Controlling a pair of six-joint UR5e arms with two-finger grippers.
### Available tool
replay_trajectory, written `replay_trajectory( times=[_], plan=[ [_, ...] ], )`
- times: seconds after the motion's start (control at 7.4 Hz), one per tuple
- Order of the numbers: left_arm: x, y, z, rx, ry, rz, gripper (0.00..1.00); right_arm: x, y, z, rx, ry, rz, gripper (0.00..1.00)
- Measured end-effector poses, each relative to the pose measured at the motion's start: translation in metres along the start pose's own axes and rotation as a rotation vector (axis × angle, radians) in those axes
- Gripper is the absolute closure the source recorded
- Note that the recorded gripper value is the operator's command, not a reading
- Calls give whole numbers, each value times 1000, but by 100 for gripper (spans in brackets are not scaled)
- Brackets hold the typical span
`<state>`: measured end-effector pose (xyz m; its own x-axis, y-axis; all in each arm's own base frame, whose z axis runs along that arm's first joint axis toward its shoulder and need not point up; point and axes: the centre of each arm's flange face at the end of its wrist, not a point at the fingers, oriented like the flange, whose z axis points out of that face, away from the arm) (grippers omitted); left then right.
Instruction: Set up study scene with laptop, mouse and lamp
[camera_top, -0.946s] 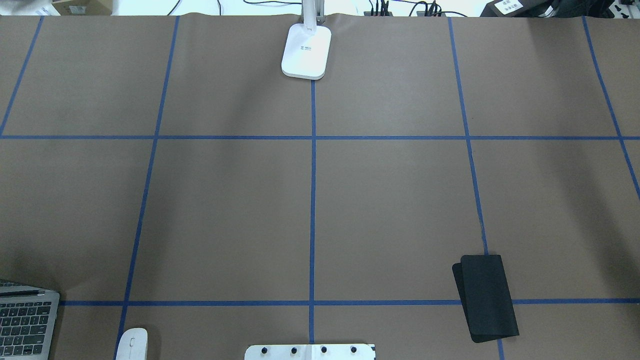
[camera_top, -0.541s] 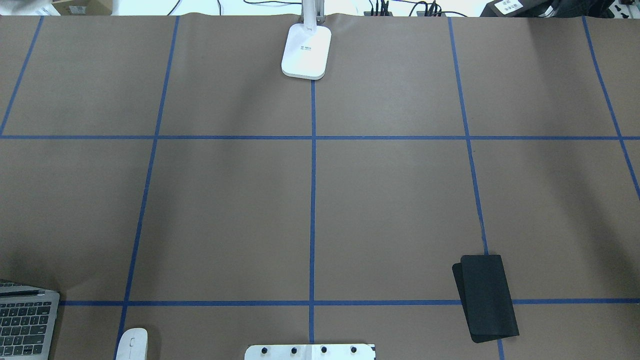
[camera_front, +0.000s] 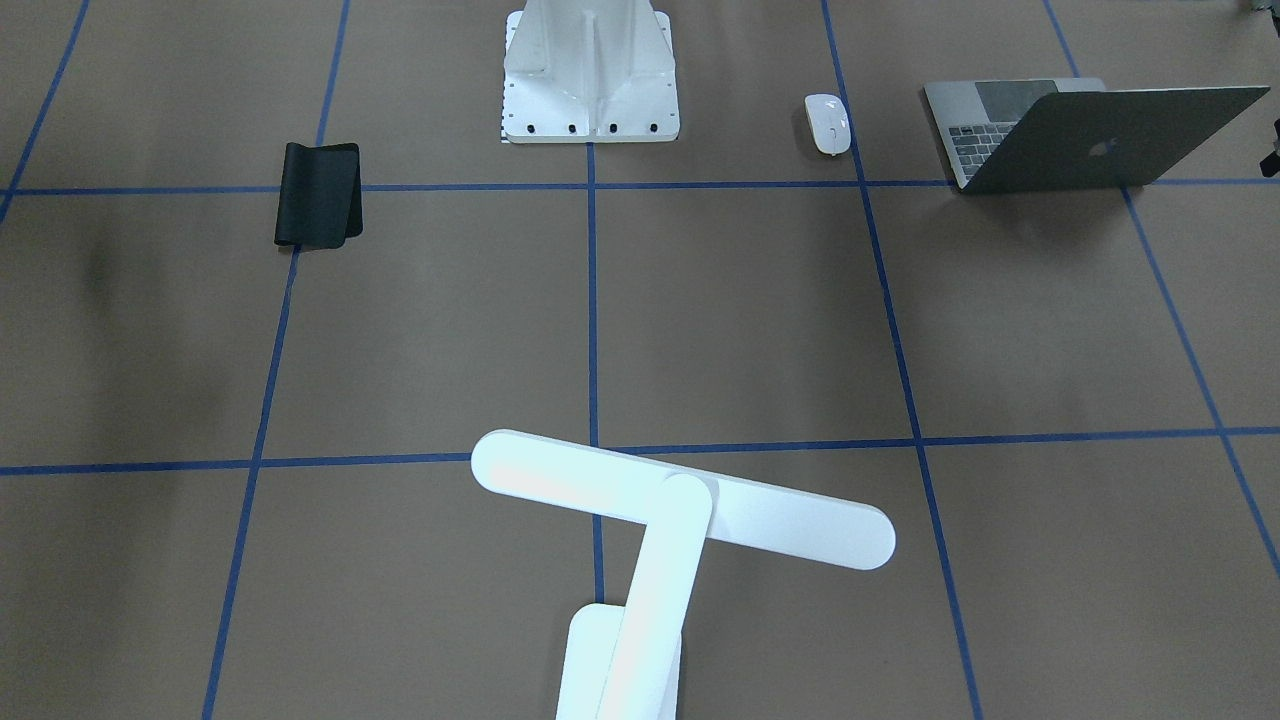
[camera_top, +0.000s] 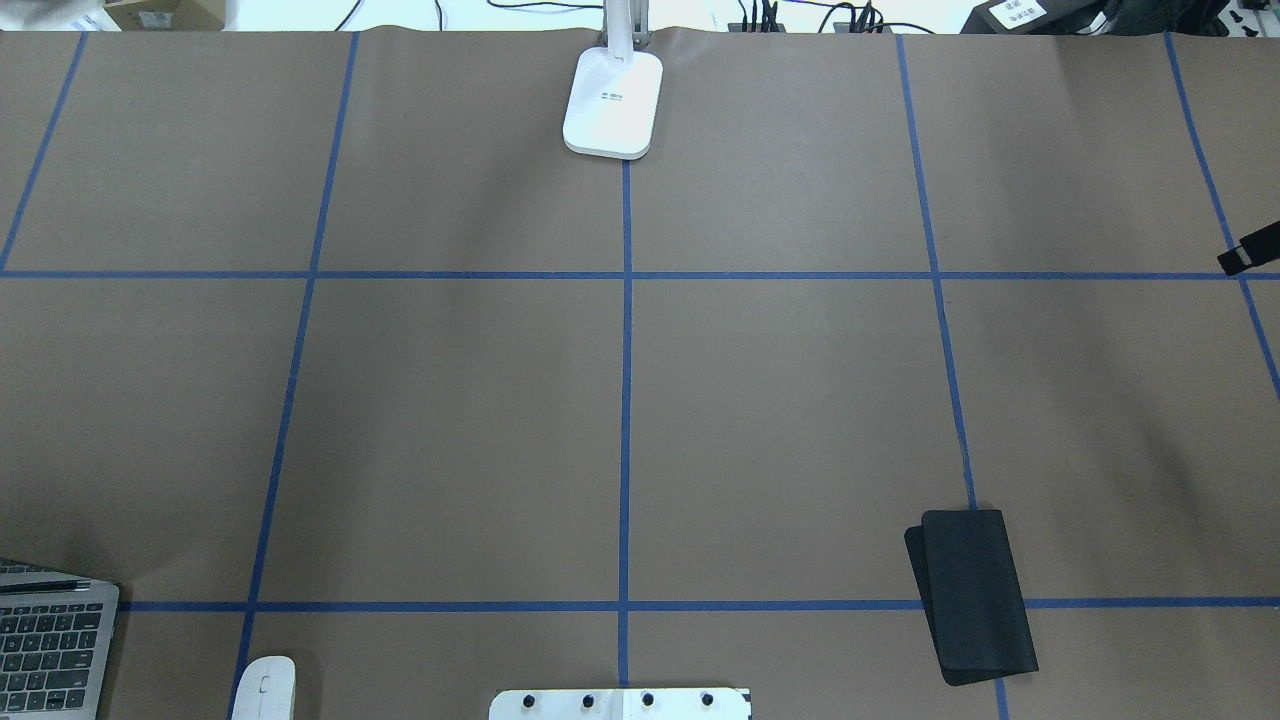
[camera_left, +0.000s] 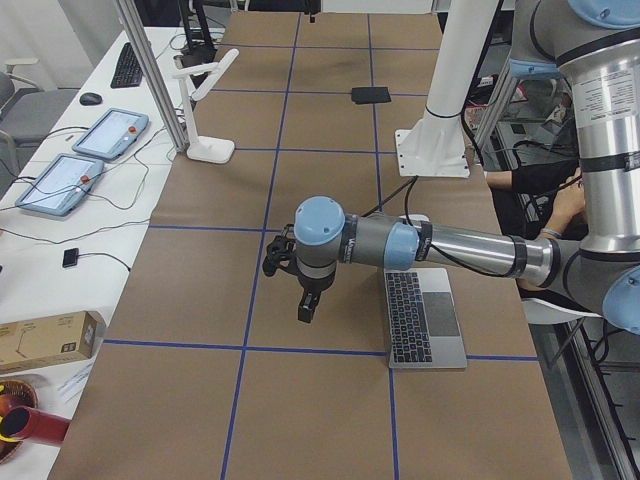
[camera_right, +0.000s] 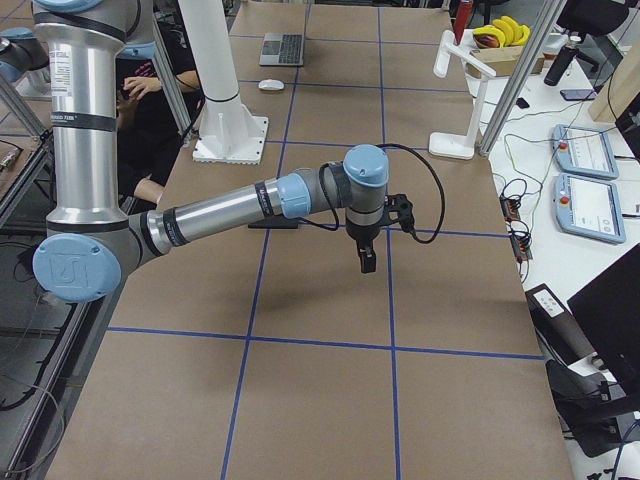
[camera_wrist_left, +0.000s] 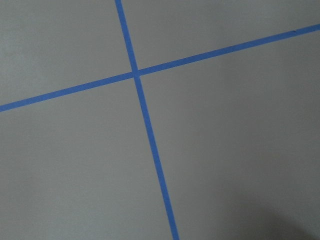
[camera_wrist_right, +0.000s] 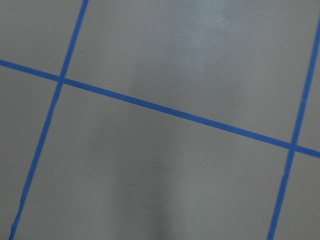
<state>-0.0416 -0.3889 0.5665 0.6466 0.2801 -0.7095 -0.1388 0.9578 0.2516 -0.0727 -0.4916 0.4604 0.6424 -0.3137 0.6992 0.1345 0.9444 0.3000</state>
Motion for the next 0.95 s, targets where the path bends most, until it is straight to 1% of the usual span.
replay_trajectory(
  times=[0.14,0.27,0.41,0.54,0.68,0.81,0.95],
  plan=[
    [7,14,-2,-5,10,33,0,-24,-13,2,7,-36,48,0],
    [9,29,0,-17,18,106,0,-51,-17,8,7,-82,59,0],
    [8,43,4,-32,26,213,0,-71,-14,15,11,-115,39,0],
    [7,55,7,-42,40,304,0,-89,-9,24,3,-137,14,0],
    [11,63,6,-35,75,355,0,-106,-8,34,-9,-151,-15,0],
    [20,71,3,-22,114,386,0,-120,-6,41,-20,-160,-41,0],
    [28,80,1,-18,139,430,0,-130,-4,48,-33,-165,-60,0]
  ],
)
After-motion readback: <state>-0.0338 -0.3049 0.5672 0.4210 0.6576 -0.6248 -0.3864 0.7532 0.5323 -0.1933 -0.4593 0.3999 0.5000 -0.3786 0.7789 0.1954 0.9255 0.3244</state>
